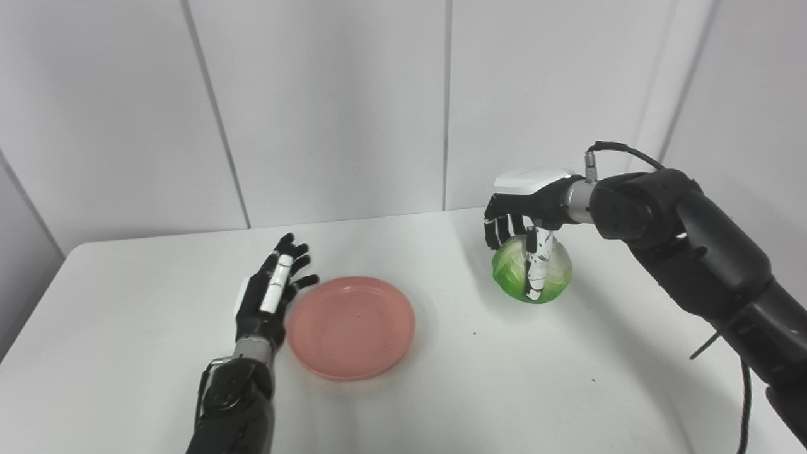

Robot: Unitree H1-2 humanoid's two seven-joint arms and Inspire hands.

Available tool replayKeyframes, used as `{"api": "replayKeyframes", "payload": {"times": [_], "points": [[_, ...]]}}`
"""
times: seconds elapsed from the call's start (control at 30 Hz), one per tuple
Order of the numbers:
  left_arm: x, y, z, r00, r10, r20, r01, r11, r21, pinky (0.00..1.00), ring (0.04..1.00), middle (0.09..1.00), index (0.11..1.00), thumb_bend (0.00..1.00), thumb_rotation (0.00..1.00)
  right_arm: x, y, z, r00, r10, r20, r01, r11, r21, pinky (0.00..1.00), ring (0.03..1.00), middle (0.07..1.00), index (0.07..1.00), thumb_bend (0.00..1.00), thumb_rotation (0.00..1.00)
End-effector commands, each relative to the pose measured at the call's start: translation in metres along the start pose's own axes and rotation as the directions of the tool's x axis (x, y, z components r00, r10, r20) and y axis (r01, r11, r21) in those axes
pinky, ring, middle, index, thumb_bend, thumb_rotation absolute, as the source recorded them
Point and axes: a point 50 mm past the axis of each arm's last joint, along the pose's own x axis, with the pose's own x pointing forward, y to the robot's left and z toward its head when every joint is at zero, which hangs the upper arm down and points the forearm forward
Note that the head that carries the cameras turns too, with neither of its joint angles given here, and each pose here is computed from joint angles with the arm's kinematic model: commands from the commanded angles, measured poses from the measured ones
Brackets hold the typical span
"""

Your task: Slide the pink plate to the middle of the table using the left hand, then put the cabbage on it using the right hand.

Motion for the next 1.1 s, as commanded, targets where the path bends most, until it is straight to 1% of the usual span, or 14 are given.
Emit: {"api": "replayKeyframes", "payload": {"times": [0.0,0.13,0.23,0.33,0.4,0.5,0.6,0.63,0.73,0.8,0.9,1.0,1.07], "points": [[-0.023,-0.015,-0.04,0.995,0.012,-0.098,-0.015,1.0,-0.027,0.67,0.866,0.835,0.86,0.74,0.7,-0.007,-0.039,0.014,0.993,-0.101,0.056,0.104,0.992,-0.066,0.27,0.352,0.454,0.526,0.52,0.0],[-0.023,-0.021,-0.042,0.995,0.02,-0.093,-0.022,1.0,-0.021,0.66,0.862,0.83,0.866,0.73,0.72,0.009,-0.043,0.035,0.99,-0.093,0.106,0.1,0.993,-0.061,0.29,0.366,0.454,0.524,0.52,0.0],[-0.023,-0.024,-0.043,0.995,0.029,-0.092,-0.032,0.999,-0.025,0.67,0.867,0.832,0.87,0.73,0.7,0.02,-0.044,0.046,0.985,-0.098,0.144,0.107,0.993,-0.056,0.28,0.363,0.448,0.523,0.53,0.0],[-0.024,-0.025,-0.043,0.996,0.035,-0.083,-0.037,0.999,-0.022,0.67,0.869,0.839,0.876,0.71,0.7,0.034,-0.045,0.06,0.977,-0.106,0.187,0.118,0.992,-0.053,0.26,0.335,0.434,0.53,0.52,0.0],[-0.024,-0.025,-0.043,0.996,0.036,-0.078,-0.037,0.999,-0.011,0.67,0.87,0.843,0.878,0.73,0.71,0.041,-0.045,0.067,0.973,-0.11,0.203,0.123,0.991,-0.051,0.24,0.314,0.427,0.531,0.52,0.0],[-0.025,-0.026,-0.044,0.996,0.041,-0.077,-0.041,0.999,-0.004,0.67,0.87,0.847,0.883,0.72,0.72,0.05,-0.042,0.075,0.968,-0.109,0.227,0.123,0.991,-0.048,0.24,0.316,0.427,0.53,0.52,0.0],[-0.026,-0.026,-0.046,0.996,0.048,-0.079,-0.047,0.999,0.008,0.67,0.867,0.843,0.878,0.72,0.72,0.06,-0.037,0.085,0.962,-0.104,0.254,0.12,0.991,-0.05,0.26,0.334,0.433,0.529,0.52,0.0],[-0.027,-0.027,-0.046,0.996,0.048,-0.079,-0.048,0.999,0.01,0.66,0.865,0.843,0.877,0.73,0.72,0.062,-0.034,0.089,0.959,-0.1,0.264,0.118,0.991,-0.056,0.27,0.351,0.433,0.529,0.52,0.0],[-0.027,-0.03,-0.048,0.995,0.051,-0.084,-0.051,0.999,0.006,0.66,0.866,0.837,0.877,0.73,0.71,0.069,-0.028,0.099,0.952,-0.083,0.294,0.109,0.991,-0.073,0.27,0.353,0.423,0.526,0.52,0.0],[-0.027,-0.032,-0.049,0.995,0.05,-0.086,-0.05,0.999,0.006,0.67,0.87,0.84,0.88,0.75,0.72,0.071,-0.025,0.103,0.948,-0.078,0.309,0.106,0.992,-0.075,0.29,0.379,0.431,0.52,0.53,0.0],[-0.028,-0.037,-0.051,0.995,0.05,-0.087,-0.05,0.999,0.004,0.68,0.867,0.84,0.88,0.75,0.73,0.078,-0.017,0.111,0.934,-0.081,0.348,0.11,0.992,-0.062,0.3,0.393,0.441,0.512,0.53,0.0],[-0.03,-0.039,-0.053,0.995,0.052,-0.087,-0.051,0.999,0.005,0.68,0.865,0.841,0.876,0.74,0.73,0.085,-0.011,0.117,0.929,-0.083,0.36,0.105,0.994,-0.043,0.33,0.424,0.456,0.506,0.53,0.0],[-0.031,-0.038,-0.054,0.995,0.057,-0.087,-0.057,0.998,0.001,0.68,0.861,0.836,0.873,0.75,0.72,0.089,-0.008,0.12,0.927,-0.085,0.365,0.104,0.994,-0.033,0.34,0.424,0.458,0.505,0.53,0.0]]}}
